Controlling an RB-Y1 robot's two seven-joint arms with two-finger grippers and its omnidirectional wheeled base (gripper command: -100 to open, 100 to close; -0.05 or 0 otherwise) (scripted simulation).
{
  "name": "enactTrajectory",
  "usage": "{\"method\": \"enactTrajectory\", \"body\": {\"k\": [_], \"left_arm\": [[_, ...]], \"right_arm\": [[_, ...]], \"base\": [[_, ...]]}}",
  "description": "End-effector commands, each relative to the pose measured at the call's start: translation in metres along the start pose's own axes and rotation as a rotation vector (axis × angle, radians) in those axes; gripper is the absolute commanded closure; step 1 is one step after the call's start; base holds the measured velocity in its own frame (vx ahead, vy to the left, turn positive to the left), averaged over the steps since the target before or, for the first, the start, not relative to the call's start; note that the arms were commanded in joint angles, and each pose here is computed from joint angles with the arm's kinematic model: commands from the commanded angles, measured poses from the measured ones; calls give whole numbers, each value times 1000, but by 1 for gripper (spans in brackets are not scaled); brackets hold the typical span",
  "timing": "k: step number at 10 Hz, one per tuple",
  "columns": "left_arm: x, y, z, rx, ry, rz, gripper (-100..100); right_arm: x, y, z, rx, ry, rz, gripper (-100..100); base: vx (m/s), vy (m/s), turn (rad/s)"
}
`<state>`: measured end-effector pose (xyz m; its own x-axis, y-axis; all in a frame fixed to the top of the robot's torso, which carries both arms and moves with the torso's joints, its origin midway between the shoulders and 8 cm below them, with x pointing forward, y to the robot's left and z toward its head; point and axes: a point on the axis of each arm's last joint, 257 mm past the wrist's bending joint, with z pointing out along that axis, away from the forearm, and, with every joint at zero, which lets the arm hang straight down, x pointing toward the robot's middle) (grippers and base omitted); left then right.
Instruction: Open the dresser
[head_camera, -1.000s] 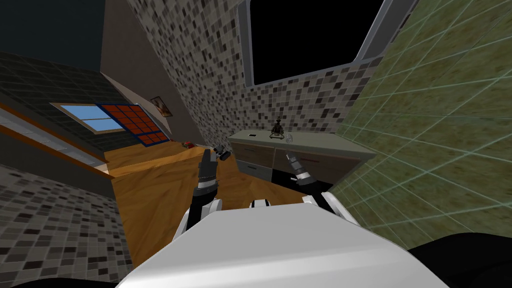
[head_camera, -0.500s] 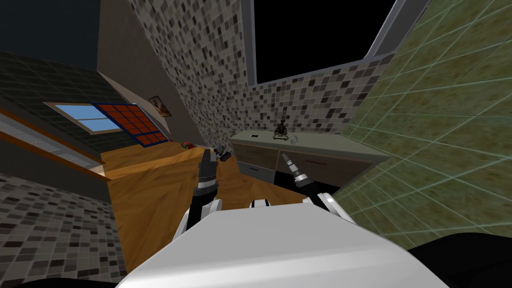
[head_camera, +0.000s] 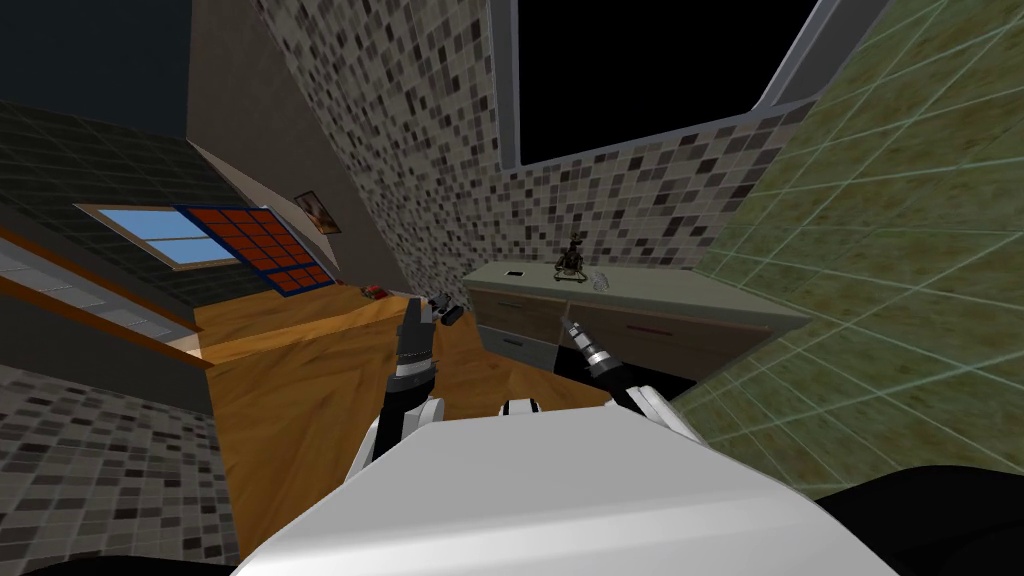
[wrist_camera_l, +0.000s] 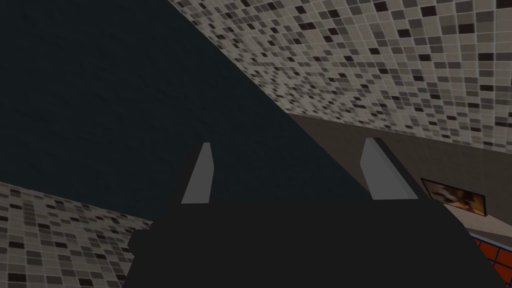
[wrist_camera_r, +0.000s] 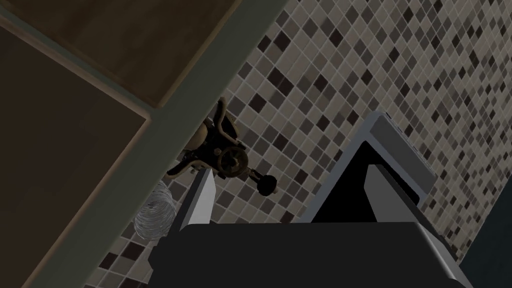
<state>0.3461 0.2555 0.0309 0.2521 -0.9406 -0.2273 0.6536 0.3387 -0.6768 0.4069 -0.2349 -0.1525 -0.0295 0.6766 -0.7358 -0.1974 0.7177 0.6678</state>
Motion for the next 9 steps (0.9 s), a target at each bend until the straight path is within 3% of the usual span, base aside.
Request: {"method": "enactTrajectory", "body": {"k": [1,4,5,6,7,8,9], "left_arm": [[0,0,0,0,0,0,0],[0,0,0,0,0,0,0],[0,0,0,0,0,0,0],[0,0,0,0,0,0,0],[0,0,0,0,0,0,0],[0,0,0,0,0,0,0],[0,0,0,0,0,0,0]], "right_arm": [[17,-25,-5,79,42,-88,-100],[26,-42,-8,126,71,-177,-100],[35,-60,-13,174,97,-225,-100],[35,-60,-13,173,98,-247,-100],[43,-78,-18,221,123,-293,-100],[42,-77,-18,219,123,-320,-100],[49,-95,-24,265,149,-366,-100]], "base": [[111,104,-11],[87,108,-13],[123,108,-17],[102,85,-9],[90,107,-14],[79,101,-12],[102,114,-12]]}}
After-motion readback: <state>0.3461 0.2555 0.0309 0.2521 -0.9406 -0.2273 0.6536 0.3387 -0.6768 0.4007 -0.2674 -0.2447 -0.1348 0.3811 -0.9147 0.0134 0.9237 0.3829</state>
